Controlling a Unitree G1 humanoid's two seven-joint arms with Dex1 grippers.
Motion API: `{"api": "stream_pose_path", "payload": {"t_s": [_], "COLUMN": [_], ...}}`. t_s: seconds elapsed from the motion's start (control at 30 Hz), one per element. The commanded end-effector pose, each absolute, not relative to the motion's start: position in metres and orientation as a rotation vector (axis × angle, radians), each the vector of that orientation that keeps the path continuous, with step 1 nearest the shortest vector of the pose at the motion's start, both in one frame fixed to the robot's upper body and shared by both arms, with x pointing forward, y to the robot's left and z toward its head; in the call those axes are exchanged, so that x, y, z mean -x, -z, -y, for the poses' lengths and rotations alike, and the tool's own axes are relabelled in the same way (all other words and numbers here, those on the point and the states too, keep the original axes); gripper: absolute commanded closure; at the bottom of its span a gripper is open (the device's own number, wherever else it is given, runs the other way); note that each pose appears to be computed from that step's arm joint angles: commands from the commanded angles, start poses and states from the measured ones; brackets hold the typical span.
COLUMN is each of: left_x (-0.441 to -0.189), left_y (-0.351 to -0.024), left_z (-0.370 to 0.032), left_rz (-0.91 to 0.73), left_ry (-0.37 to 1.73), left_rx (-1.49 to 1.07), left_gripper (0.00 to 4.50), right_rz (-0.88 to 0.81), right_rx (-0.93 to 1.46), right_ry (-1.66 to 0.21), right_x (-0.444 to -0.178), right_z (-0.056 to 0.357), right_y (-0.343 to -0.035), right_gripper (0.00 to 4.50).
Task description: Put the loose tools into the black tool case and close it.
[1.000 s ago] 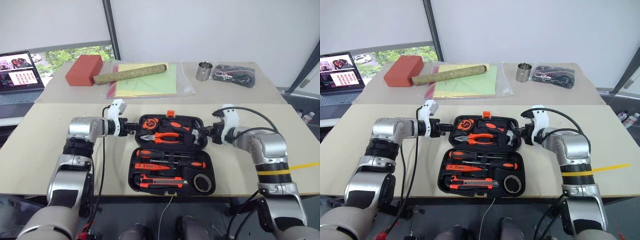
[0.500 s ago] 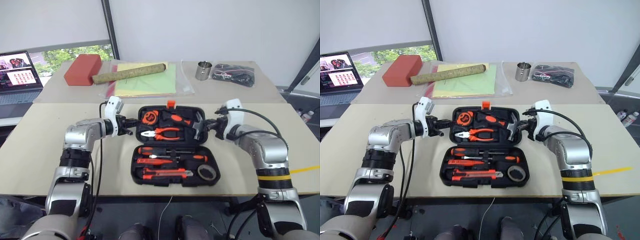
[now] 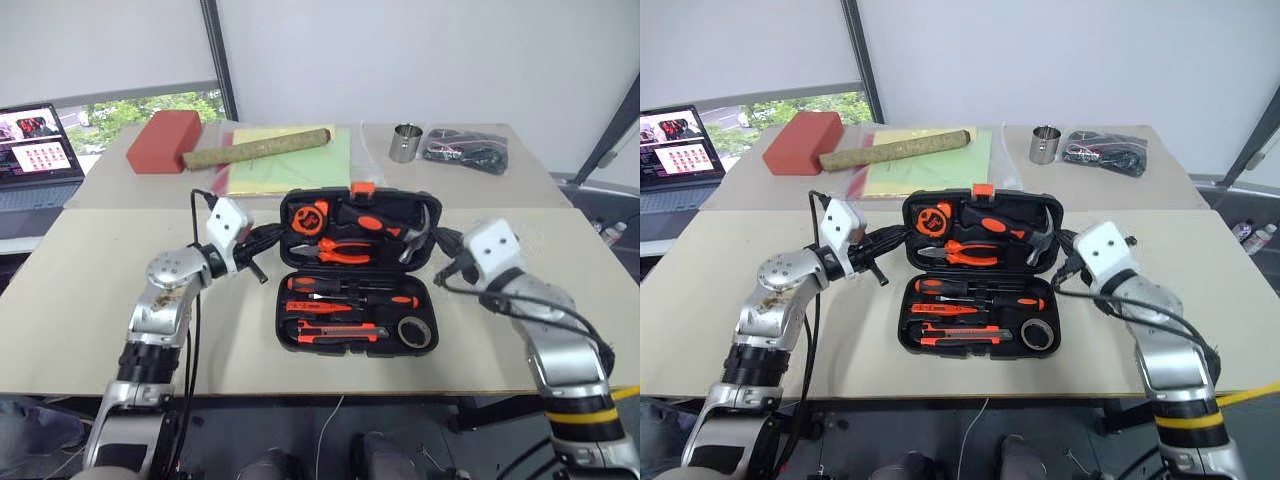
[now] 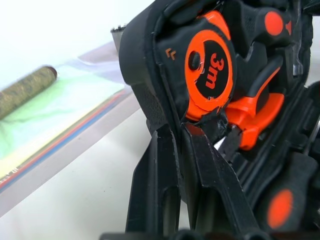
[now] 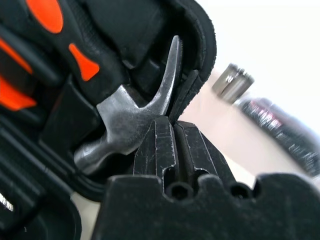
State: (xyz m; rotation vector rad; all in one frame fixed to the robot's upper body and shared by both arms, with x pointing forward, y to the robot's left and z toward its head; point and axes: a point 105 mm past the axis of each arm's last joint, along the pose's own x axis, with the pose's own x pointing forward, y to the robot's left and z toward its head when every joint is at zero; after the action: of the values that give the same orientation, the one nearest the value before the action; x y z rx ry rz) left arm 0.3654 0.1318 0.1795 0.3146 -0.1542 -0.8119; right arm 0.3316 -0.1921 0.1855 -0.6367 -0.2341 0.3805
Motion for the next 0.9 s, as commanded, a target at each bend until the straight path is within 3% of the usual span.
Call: {"api": "stream_pose_path", "payload": {"t_s": [0.03, 0.1, 0.2, 0.37, 0.47, 0.6, 0.63, 0.73, 0.9], "left_x": [-0.353, -0.347, -0.336, -0.299, -0.299, -0.359, -0.37, -0.397, -0.413], "left_y": [-0.176, -0.177, -0.176, -0.161, -0.155, -0.167, -0.17, -0.175, -0.17], "left_z": [-0.135, -0.142, -0.154, -0.194, -0.236, -0.236, -0.227, -0.186, -0.118], "left_rz": [0.122, 0.104, 0.051, -0.229, -0.379, -0.304, -0.278, -0.209, -0.164], "left_ry": [0.809, 0.792, 0.777, 0.886, 0.845, 0.773, 0.785, 0.867, 1.08], "left_rx": [-0.264, -0.221, -0.182, -0.099, -0.07, -0.236, -0.268, -0.315, -0.444], "left_gripper": [3.76, 3.21, 2.0, 0.04, 0.04, 0.04, 0.0, 0.7, 2.54], "right_rz": [0.354, 0.368, 0.365, 0.161, -0.072, -0.354, -0.368, -0.38, -0.372], "right_rx": [0.669, 0.65, 0.65, 0.573, 0.487, 0.431, 0.441, 0.45, 0.535], "right_ry": [-0.422, -0.423, -0.44, -0.598, -0.771, -1.036, -1.045, -1.046, -1.053], "right_x": [-0.305, -0.293, -0.272, -0.232, -0.199, -0.155, -0.156, -0.166, -0.191], "right_z": [0.184, 0.185, 0.187, 0.188, 0.187, 0.176, 0.175, 0.172, 0.166], "right_y": [-0.207, -0.214, -0.22, -0.196, -0.163, -0.122, -0.118, -0.11, -0.098], "right_gripper": [4.14, 3.56, 2.49, 0.8, 0.8, 0.8, 1.32, 2.1, 3.74]}}
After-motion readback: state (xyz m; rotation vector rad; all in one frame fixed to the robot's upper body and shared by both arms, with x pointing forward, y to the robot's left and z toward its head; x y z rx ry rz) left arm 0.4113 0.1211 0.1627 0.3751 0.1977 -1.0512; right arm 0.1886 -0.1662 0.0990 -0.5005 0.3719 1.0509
